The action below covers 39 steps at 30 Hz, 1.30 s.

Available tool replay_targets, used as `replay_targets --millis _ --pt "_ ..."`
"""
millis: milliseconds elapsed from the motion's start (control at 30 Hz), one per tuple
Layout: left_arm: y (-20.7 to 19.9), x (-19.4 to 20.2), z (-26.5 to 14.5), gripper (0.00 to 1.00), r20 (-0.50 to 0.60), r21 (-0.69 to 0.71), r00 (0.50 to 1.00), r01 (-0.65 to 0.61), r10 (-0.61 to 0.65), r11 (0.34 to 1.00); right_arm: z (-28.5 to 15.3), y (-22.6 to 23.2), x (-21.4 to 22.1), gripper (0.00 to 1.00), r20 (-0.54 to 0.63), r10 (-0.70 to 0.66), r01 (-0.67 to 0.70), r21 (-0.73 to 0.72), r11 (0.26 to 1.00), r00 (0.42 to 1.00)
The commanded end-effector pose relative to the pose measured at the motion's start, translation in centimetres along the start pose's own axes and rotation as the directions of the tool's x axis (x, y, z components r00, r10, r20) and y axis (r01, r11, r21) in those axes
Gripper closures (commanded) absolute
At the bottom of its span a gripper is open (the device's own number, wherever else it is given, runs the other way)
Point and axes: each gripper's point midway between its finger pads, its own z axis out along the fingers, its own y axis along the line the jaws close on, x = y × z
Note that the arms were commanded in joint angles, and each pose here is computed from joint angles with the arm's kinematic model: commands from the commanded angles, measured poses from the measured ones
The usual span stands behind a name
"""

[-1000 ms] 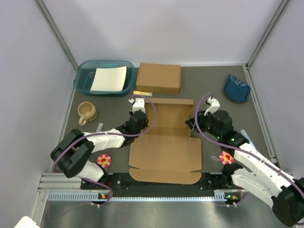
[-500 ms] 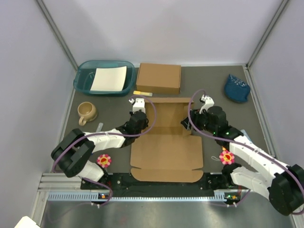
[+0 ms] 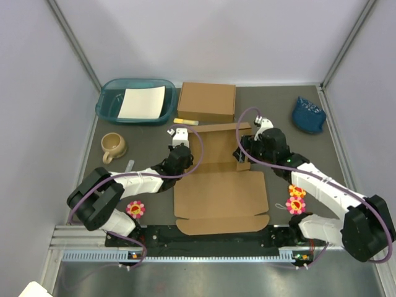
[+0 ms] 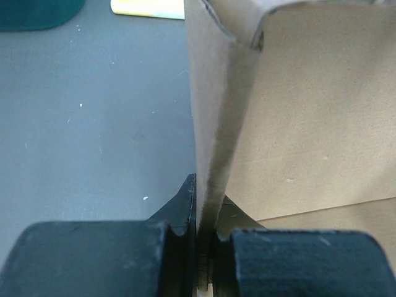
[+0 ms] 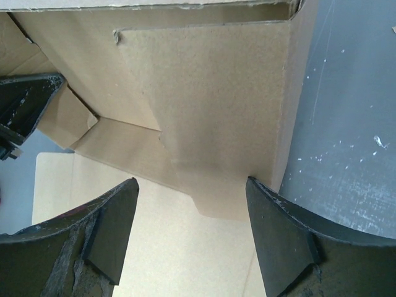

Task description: Fold the paper box

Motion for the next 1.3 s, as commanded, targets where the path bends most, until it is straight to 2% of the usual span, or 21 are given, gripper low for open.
replay_targets --millis 0,367,467,533,700,867,1100,1267 --pt "-0.3 2.0 0.0 1.0 -0.055 0.02 0.998 -0.027 0.028 0.999 -1.2 0.6 -1.9 0.28 0.05 -0.033 0.033 0.0 0.999 0.998" --pt "0.1 2.5 0.1 1.0 -0.067 0.001 0.997 -0.031 0.031 1.0 -7.6 2.2 -5.1 0.26 0.159 -0.111 0.115 -0.019 0.993 0.981" --pt "0.1 2.4 0.1 1.0 -0.066 -0.003 0.997 -0.033 0.032 0.999 -9.0 1.6 -5.8 0.26 0.189 -0.128 0.126 0.023 0.992 0.974" --pt "0.1 2.4 0.1 1.0 -0.065 0.0 0.997 -0.032 0.032 0.999 -10.5 0.9 -6.8 0.26 0.251 -0.133 0.12 0.067 0.99 0.959" --pt "0.1 2.2 0.0 1.0 -0.06 0.0 0.998 -0.033 0.033 0.999 -13.4 -2.9 -8.3 0.25 0.399 -0.088 -0.004 0.225 0.974 0.913" --pt "0.1 2.2 -0.1 1.0 -0.059 0.004 0.998 -0.033 0.033 0.999 -14.1 -7.5 -8.1 0.25 0.469 0.015 -0.193 0.334 0.923 0.883" --pt "0.3 2.0 -0.4 1.0 -0.044 0.005 0.998 -0.033 0.033 0.999 -12.0 -12.1 -6.1 0.27 0.474 0.181 -0.38 0.367 0.849 0.862" --pt "0.3 1.9 -0.4 1.0 -0.042 0.006 0.999 -0.031 0.031 1.0 -9.2 -12.7 -4.6 0.28 0.429 0.255 -0.417 0.343 0.842 0.867"
